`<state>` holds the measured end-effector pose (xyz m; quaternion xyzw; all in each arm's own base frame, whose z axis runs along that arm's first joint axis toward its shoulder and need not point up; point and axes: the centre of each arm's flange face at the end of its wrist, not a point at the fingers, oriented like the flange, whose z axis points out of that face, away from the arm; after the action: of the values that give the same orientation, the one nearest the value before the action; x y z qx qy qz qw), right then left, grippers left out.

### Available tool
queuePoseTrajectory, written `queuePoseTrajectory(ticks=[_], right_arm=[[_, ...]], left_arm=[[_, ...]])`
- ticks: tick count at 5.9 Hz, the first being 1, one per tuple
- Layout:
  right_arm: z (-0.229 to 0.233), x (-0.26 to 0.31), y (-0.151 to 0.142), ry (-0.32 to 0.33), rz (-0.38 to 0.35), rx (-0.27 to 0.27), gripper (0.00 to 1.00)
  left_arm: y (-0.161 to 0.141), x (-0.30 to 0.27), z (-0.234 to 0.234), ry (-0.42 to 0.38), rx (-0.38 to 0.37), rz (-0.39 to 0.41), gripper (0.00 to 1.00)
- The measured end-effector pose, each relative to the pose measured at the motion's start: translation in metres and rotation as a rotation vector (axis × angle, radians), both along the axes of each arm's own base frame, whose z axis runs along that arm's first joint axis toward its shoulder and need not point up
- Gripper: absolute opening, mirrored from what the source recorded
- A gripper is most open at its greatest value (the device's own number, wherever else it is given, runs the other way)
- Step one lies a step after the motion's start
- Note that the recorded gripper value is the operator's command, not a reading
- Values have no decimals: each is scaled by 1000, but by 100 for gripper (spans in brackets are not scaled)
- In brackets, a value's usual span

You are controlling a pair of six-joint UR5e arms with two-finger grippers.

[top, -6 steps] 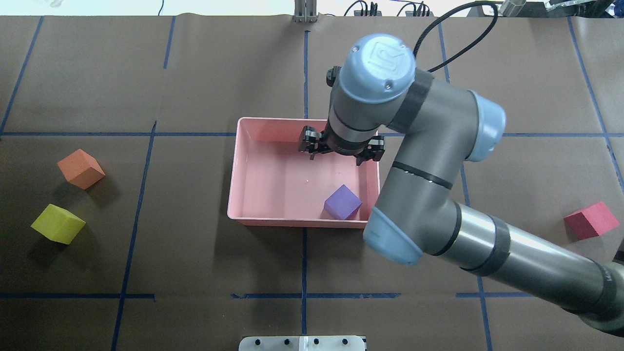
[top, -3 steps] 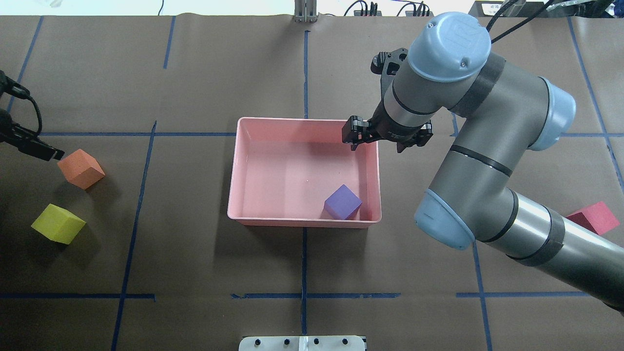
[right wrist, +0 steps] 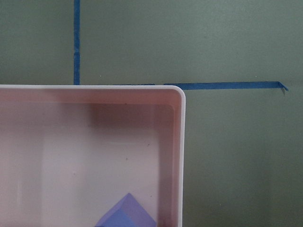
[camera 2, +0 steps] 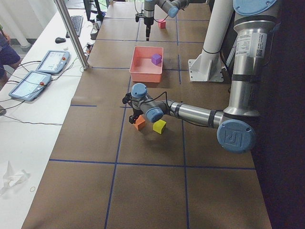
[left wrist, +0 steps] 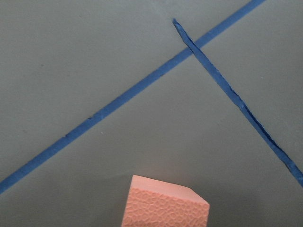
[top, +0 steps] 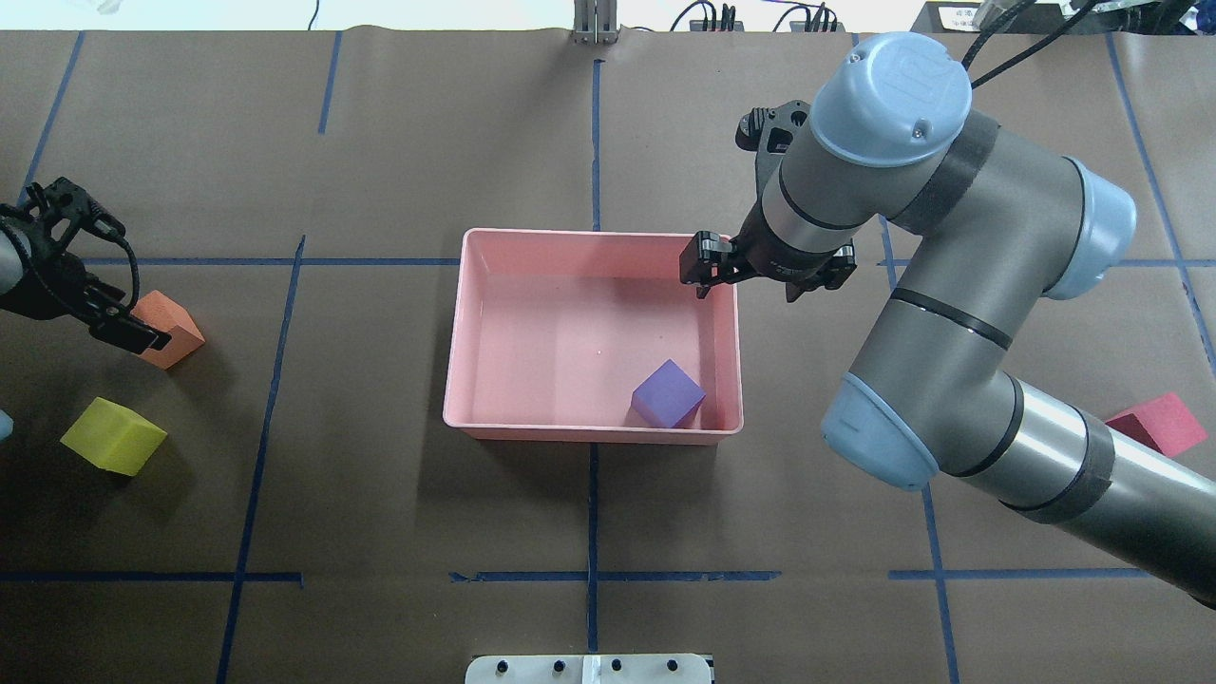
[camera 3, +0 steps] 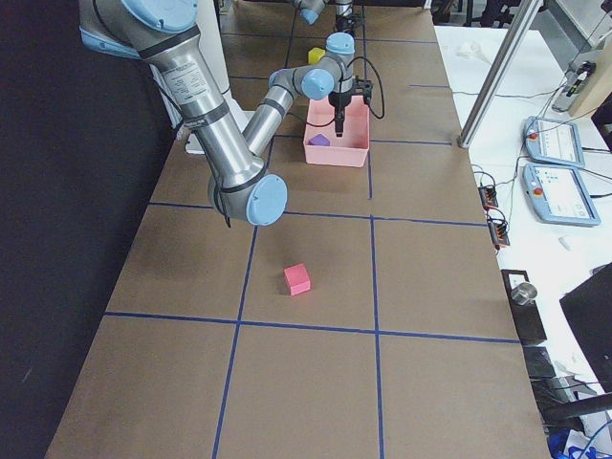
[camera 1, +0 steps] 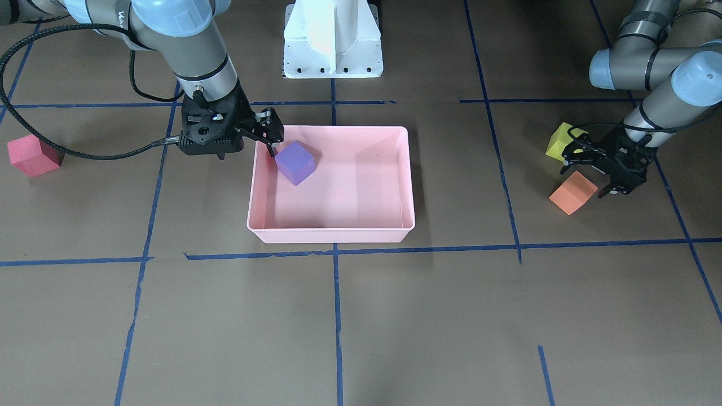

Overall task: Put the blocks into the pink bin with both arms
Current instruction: 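Lift the right gripper out of the bin while the left gripper reaches the orange cube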

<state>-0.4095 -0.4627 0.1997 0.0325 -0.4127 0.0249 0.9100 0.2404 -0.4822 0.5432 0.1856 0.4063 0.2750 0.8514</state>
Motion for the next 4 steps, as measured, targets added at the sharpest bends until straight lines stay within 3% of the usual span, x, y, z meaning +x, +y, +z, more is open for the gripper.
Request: queuePoseTrajectory(ticks=[4], right_arm=[[10, 1, 1, 9, -2, -6, 100]], left_arm=[[-6, 17, 16, -24, -27, 13, 100]])
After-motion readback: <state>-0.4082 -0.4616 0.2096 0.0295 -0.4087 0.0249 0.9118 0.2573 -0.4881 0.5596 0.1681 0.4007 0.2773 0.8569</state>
